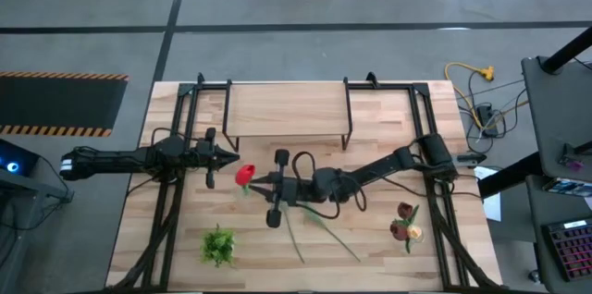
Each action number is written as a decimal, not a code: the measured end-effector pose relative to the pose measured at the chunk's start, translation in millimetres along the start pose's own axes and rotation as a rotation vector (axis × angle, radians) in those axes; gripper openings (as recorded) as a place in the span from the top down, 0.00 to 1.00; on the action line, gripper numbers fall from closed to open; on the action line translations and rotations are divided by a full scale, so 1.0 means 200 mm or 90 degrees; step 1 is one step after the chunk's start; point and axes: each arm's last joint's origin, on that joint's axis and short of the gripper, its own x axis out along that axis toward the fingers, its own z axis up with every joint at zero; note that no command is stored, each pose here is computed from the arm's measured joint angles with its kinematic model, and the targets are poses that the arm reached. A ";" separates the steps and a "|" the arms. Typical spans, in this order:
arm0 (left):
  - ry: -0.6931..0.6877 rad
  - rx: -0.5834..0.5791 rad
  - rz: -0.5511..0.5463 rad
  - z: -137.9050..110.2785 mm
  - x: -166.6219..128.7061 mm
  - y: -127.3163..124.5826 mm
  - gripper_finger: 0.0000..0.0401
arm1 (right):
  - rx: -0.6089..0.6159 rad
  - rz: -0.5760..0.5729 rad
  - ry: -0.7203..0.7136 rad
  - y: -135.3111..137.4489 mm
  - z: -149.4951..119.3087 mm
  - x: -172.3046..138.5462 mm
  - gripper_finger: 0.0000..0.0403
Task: Pick and place flowers into a vace then onto a shelf
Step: Put the red flower into the left transparent flower vase, then put the yellow flower into the left transparent flower vase
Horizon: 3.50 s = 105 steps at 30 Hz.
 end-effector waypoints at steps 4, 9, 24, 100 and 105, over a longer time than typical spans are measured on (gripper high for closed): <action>0.000 0.000 0.000 0.00 0.00 0.00 0.99 | 0.030 0.019 -0.021 -0.04 -0.07 0.02 0.98; 0.000 0.000 0.000 0.00 0.00 0.00 0.99 | 0.064 0.036 -0.028 -0.09 -0.12 0.05 0.98; 0.000 0.000 0.000 0.00 0.00 0.00 0.99 | 0.068 0.057 0.003 -0.09 -0.21 0.09 0.98; 0.000 0.000 0.000 0.00 0.00 0.00 0.99 | 0.258 0.144 0.612 0.02 0.58 -0.51 0.35; 0.000 0.000 0.000 0.00 0.00 0.00 0.99 | 0.228 0.114 0.684 0.11 0.44 -0.52 0.37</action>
